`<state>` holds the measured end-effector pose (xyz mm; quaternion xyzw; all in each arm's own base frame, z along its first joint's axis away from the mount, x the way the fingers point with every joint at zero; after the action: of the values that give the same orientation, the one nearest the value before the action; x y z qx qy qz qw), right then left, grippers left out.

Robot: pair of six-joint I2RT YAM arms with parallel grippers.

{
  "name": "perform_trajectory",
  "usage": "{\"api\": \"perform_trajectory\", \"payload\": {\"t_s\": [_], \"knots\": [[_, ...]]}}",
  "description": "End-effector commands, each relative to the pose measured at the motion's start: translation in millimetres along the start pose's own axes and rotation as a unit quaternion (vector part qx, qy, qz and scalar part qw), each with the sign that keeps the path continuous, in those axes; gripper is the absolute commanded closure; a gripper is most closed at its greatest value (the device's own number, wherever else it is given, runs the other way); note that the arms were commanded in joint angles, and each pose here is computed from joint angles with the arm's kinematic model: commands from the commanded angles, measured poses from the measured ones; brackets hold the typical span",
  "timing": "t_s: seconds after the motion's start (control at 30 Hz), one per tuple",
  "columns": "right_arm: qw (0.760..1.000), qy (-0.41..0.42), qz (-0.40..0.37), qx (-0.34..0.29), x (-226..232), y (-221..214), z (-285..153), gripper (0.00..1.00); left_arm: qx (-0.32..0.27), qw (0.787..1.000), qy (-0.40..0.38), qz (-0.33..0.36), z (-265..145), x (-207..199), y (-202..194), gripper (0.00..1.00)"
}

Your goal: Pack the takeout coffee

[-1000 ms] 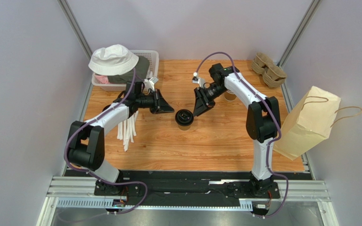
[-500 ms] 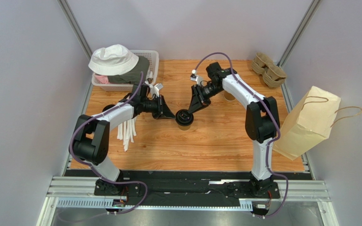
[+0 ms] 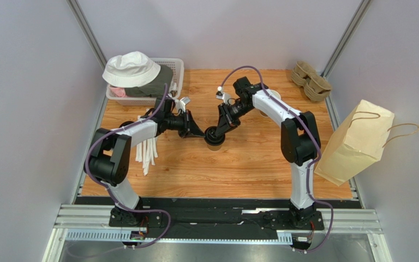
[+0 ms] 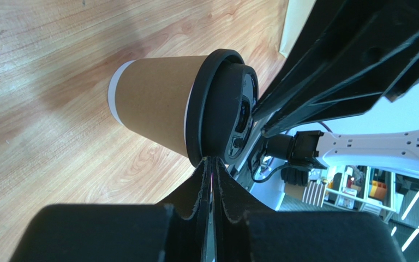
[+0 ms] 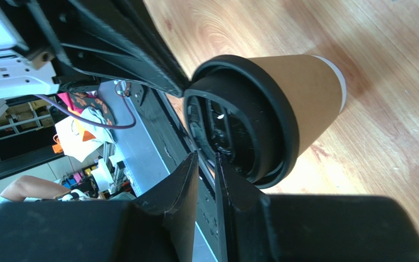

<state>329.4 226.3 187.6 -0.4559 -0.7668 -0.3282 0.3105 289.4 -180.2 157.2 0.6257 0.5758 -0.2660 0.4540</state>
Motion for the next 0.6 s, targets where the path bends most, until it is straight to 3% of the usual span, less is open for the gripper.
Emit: {"api": "perform_trajectory", "payload": {"t_s": [0.0,0.57], "knots": [[1.0,-0.019,-0.002,0.005,-11,-1,8,0.8,-0.02,0.999,-0.034,0.031,1,-15,14,0.9],[0.998,-0.063,-0.003,0.024,-34,-3,20,0.85,0.005,0.998,0.055,-0.024,18,30,2,0.94]]}}
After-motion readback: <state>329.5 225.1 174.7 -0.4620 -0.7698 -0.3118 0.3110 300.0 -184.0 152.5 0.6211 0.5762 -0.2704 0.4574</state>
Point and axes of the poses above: each gripper's point midway between its finger pads, its own z axis out along the fingers, its own x axis along the line the jaws close on, y = z × x, the point moved 9 cm from there along -z, back along the fingers, and after that the axes turned 1 degree about z, right-handed, at the moved point
